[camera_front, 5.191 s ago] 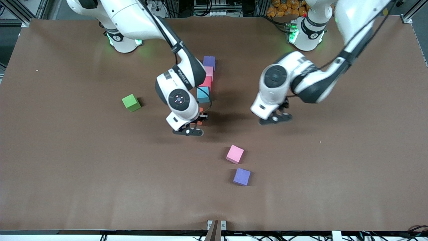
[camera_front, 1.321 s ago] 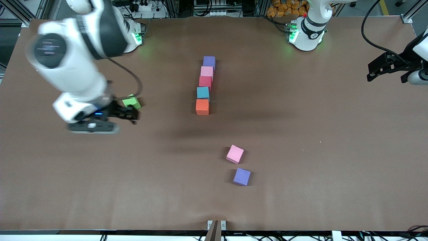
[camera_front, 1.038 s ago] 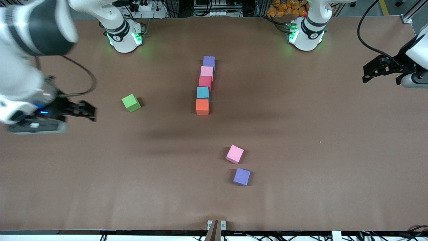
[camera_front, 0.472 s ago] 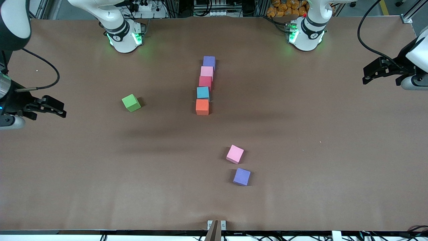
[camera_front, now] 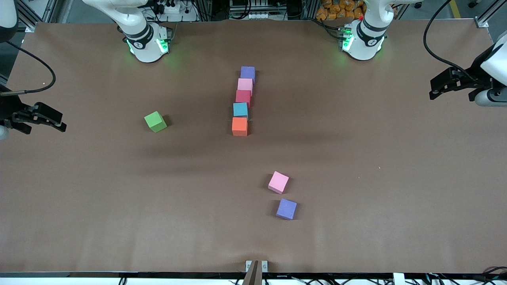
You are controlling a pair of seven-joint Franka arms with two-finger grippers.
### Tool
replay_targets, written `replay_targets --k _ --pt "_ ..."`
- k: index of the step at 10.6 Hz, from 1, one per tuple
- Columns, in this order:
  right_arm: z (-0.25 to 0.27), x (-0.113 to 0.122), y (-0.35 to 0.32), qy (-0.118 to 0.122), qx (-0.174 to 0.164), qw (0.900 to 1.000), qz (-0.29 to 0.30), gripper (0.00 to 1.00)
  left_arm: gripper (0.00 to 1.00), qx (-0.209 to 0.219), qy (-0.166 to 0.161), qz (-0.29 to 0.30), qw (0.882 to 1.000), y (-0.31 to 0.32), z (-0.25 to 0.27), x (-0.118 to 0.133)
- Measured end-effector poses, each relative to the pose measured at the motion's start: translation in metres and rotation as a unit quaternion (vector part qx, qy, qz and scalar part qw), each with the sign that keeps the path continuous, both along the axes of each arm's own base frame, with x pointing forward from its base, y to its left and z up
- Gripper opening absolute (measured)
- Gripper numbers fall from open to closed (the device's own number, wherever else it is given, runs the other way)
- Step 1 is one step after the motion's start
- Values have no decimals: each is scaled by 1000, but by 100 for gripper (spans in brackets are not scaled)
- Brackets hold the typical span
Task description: Arrange blocks into number 1
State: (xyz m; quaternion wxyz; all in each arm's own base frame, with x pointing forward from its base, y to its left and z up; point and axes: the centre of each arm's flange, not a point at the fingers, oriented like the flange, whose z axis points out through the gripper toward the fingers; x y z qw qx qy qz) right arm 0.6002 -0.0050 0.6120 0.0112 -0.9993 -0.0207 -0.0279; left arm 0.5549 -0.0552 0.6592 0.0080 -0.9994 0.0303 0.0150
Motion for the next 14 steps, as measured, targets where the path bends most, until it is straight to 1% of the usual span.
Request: replay_targets --k 2,6,14 --pt "-6 0 -1 5 -8 1000 -1 100 100 0 -1 0 1000 0 0 0" --pt "-10 0 -14 8 -9 1000 -11 100 100 -1 -4 -2 1000 -2 1 1" --pt "-10 1 -15 7 -9 1000 -11 100 100 -1 -7 -1 1000 -2 3 1"
